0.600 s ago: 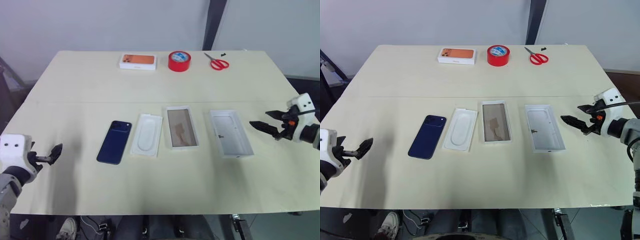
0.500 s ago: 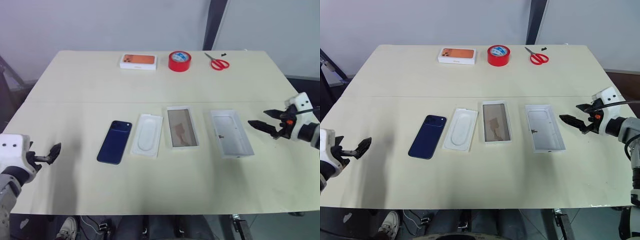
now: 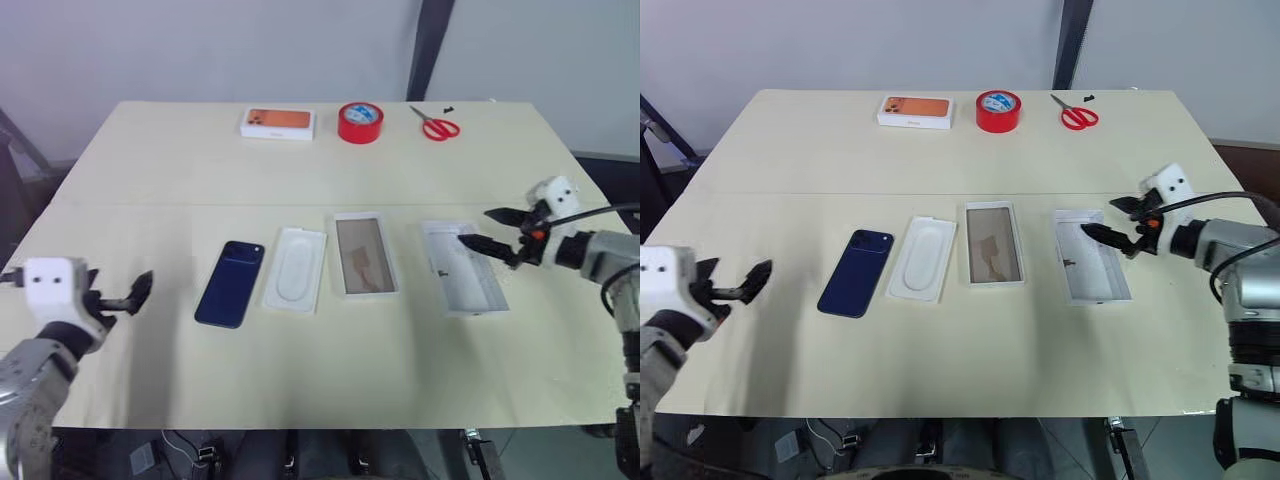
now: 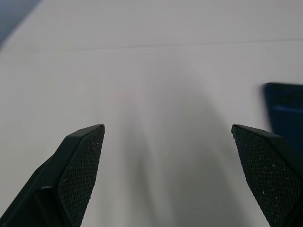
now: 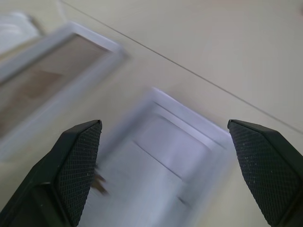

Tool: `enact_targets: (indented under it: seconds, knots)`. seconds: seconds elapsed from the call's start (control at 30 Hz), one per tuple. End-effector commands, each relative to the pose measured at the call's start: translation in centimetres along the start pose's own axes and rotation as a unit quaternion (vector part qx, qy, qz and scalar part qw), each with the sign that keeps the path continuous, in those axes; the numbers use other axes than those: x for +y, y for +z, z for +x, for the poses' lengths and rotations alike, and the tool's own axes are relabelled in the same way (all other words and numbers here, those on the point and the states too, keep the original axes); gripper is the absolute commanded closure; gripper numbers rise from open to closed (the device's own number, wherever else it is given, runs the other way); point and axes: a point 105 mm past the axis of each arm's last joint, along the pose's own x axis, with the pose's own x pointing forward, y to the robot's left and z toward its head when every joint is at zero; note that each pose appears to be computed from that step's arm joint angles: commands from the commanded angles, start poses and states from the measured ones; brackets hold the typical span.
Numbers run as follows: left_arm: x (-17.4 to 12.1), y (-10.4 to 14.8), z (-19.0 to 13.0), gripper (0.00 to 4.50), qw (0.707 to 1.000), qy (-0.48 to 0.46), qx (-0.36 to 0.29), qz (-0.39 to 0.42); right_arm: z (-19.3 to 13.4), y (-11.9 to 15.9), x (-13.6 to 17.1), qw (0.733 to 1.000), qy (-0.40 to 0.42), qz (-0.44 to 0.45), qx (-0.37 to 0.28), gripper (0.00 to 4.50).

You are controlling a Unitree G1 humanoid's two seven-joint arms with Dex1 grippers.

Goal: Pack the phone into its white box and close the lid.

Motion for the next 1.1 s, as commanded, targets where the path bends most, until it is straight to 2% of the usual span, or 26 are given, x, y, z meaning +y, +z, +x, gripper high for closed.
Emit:
enact_targets:
  seconds: [0.03,0.17,0.27,0.5,0.73,0.93,1.1]
  knots:
    - [-4.5,1.3,0.7,0.00,0.997,-0.078,-0.019,-0.005,0.6,2.9,2.2,0.998,0.032,-0.033,-0.038,0.04]
    - [-7.2,1.1,1.5,0.00,0.992,-0.127,0.001,-0.023,1.9,3.1,6.0,0.993,0.085,-0.068,-0.032,0.04]
    - [-9.7,0.4,3.0,0.00,0.988,-0.146,0.040,-0.031,3.1,3.6,9.0,0.988,0.119,-0.087,-0.041,0.04]
    - [-12.4,-0.1,4.5,0.00,0.975,-0.186,0.103,-0.058,4.2,3.6,14.0,0.980,0.164,-0.103,-0.048,0.04]
    - [-13.9,-0.5,5.0,0.00,0.960,-0.222,0.140,-0.100,4.4,3.1,15.7,0.980,0.170,-0.091,-0.051,0.04]
    - [-14.3,-2.0,5.5,0.00,0.952,-0.217,0.188,-0.108,4.5,3.3,15.8,0.980,0.168,-0.090,-0.055,0.04]
    - [-14.7,-2.1,6.0,0.00,0.945,-0.225,0.195,-0.131,4.6,3.3,15.8,0.980,0.163,-0.102,-0.053,0.04]
